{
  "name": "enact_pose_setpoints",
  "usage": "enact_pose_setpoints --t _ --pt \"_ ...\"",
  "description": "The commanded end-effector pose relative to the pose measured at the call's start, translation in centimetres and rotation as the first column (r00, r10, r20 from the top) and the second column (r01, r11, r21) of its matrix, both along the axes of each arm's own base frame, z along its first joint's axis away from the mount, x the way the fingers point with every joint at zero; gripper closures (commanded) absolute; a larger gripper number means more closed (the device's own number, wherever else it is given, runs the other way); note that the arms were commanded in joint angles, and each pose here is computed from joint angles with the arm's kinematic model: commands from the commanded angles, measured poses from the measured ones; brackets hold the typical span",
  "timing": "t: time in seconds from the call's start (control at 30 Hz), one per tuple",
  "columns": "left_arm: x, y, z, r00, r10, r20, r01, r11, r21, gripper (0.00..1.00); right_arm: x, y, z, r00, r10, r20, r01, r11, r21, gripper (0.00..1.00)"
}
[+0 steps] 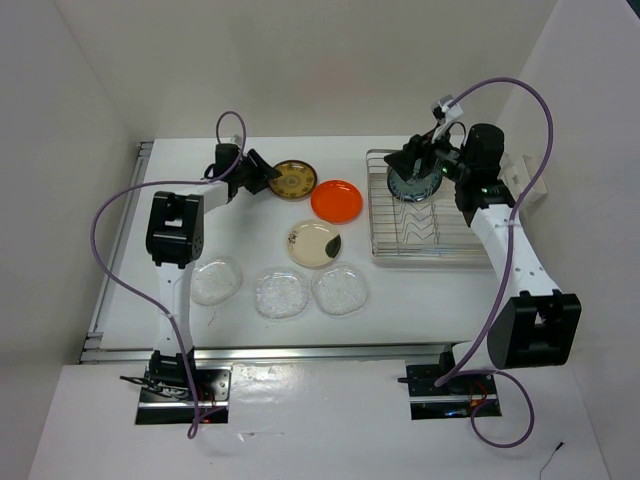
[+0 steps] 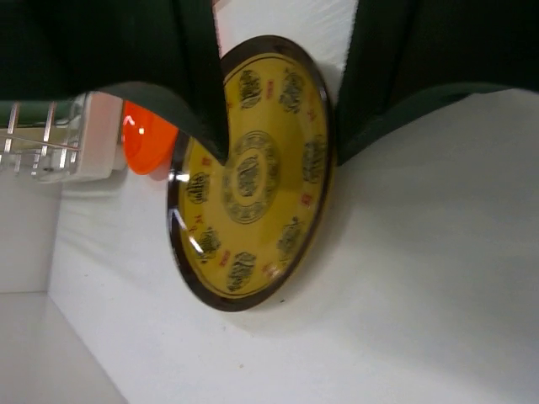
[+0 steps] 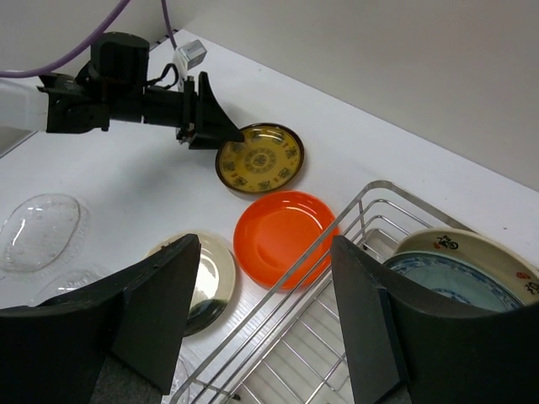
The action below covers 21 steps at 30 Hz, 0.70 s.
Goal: Load the plates into the dish rack
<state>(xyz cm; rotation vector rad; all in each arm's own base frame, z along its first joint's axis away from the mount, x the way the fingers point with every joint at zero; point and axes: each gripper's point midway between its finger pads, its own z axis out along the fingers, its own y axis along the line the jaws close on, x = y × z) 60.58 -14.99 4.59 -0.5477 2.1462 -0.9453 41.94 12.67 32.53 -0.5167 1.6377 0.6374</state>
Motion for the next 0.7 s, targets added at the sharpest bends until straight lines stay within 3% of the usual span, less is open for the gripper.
enact_pose_setpoints --t 0.0,0.07,0.17,0.2,0.4,0.53,0.67 --pt "-1.4 -0.9 -3.1 0.995 -0.012 -0.097 0.011 1.000 -0.009 0.45 -0.6 0.2 2.1 0.998 -0.010 0.058 0.009 1.000 0.011 0.29" --pt "-1.4 -0.7 -3.7 0.994 -0.003 -0.106 0.003 1.000 -0.002 0.56 -0.9 0.2 2.5 0.998 -0.011 0.061 0.010 1.000 0.019 0.29" --pt "-1.2 -0.7 -3.6 0.996 -0.015 -0.084 0.016 1.000 0.014 0.93 -1.0 0.7 1.9 0.999 0.018 0.036 -0.019 0.999 0.038 0.29" --pt "-1.2 -0.6 -3.6 0.997 -0.020 -0.079 0.022 1.000 0.022 1.00 -0.9 0.9 2.0 0.999 0.025 0.023 -0.027 0.998 0.053 0.29" --pt "0.3 0.0 0.0 0.991 -0.088 0.101 0.076 0.990 0.115 1.00 0.0 3.1 3.3 0.995 0.086 -0.047 -0.079 0.986 0.145 0.29" --pt "1.1 1.7 5.2 0.963 -0.132 0.236 0.095 0.982 0.165 1.00 0.7 5.4 3.1 0.989 0.135 -0.067 -0.123 0.981 0.152 0.29" --pt "0.8 1.8 12.3 0.894 -0.237 0.379 0.162 0.962 0.219 1.00 2.2 7.9 1.2 0.977 0.193 -0.094 -0.178 0.973 0.147 0.29"
